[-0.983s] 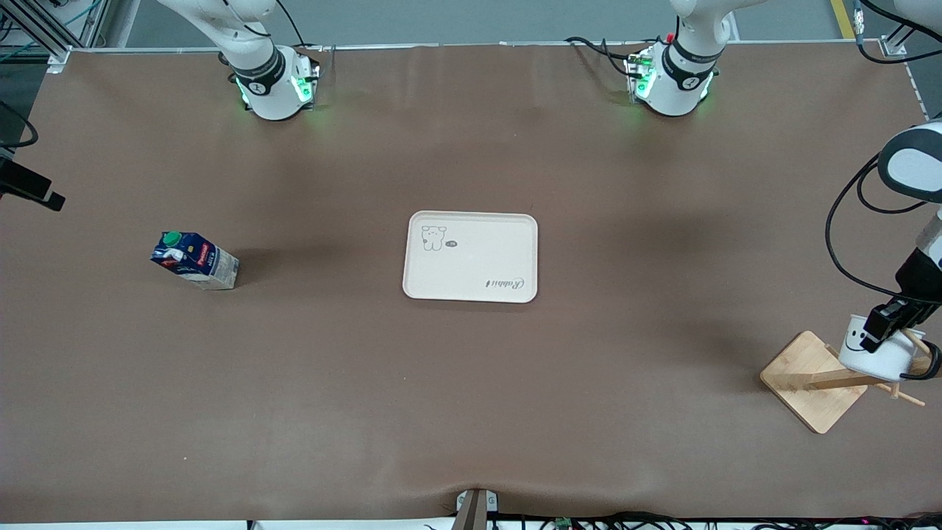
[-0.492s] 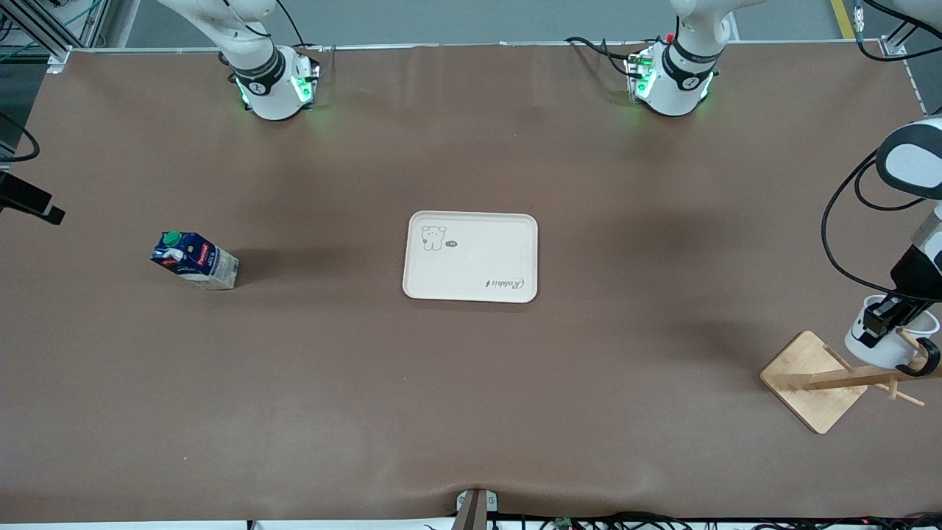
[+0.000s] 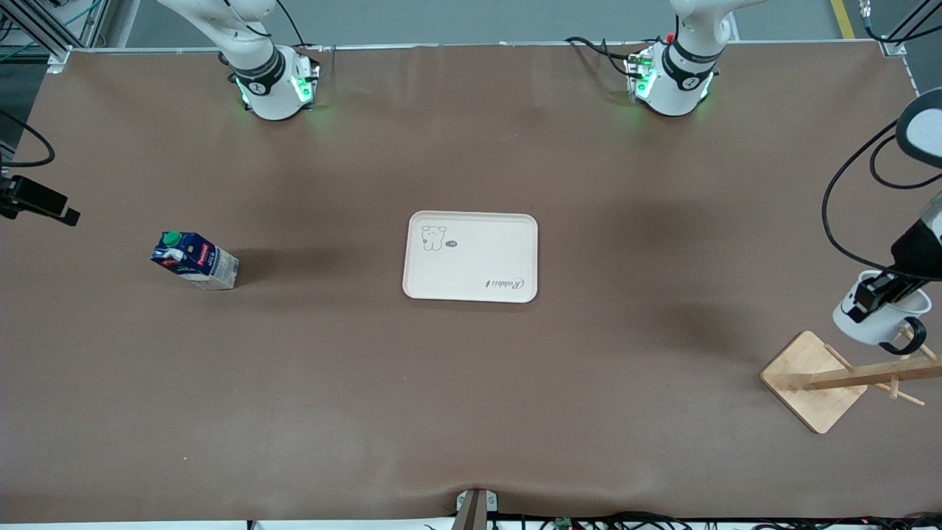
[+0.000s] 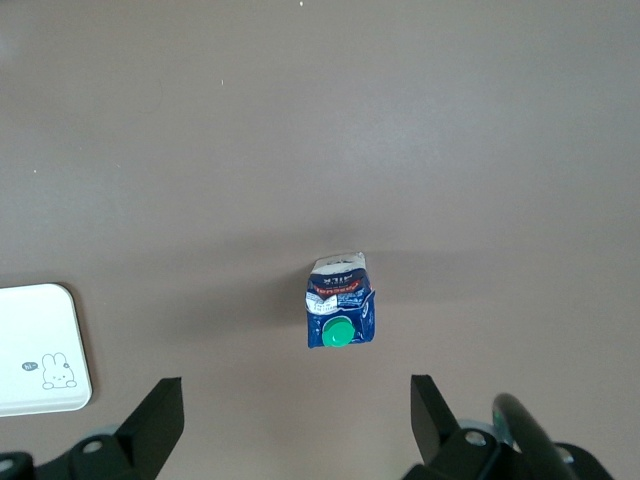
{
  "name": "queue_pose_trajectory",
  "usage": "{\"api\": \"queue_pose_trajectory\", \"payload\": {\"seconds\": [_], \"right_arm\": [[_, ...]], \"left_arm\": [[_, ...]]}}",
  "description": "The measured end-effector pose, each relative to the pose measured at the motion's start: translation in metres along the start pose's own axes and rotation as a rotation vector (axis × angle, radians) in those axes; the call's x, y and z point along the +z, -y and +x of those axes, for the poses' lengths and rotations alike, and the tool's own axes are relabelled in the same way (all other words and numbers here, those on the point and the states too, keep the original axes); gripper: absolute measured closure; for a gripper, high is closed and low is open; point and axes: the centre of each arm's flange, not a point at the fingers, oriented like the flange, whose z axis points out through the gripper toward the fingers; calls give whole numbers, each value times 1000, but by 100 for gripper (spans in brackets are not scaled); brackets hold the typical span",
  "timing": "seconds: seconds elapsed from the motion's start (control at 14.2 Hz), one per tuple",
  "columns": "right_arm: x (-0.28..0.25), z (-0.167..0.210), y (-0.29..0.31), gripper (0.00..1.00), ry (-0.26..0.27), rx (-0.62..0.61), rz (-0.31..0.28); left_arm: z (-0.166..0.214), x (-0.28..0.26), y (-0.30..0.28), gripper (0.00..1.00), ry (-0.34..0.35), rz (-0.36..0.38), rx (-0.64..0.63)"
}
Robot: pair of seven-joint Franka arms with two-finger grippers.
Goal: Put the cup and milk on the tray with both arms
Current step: 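Lift the mug off the stand peg with the left gripper, then carry the mug to the tray while the right gripper reaches the milk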
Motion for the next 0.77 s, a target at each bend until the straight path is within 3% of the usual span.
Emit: {"api": "queue_pose_trajectory", "payload": {"seconds": [0.21, 0.49, 0.77], "right_arm": [[3, 1, 0, 0, 11, 0, 1], [40, 17, 8, 0, 72, -15, 6], [53, 27, 7, 0, 71, -12, 7]], "left_arm": [[-9, -16, -25, 94, 53, -13, -21], [-29, -12, -78, 94, 108, -35, -79], [-53, 2, -125, 94, 179, -45, -88]]}}
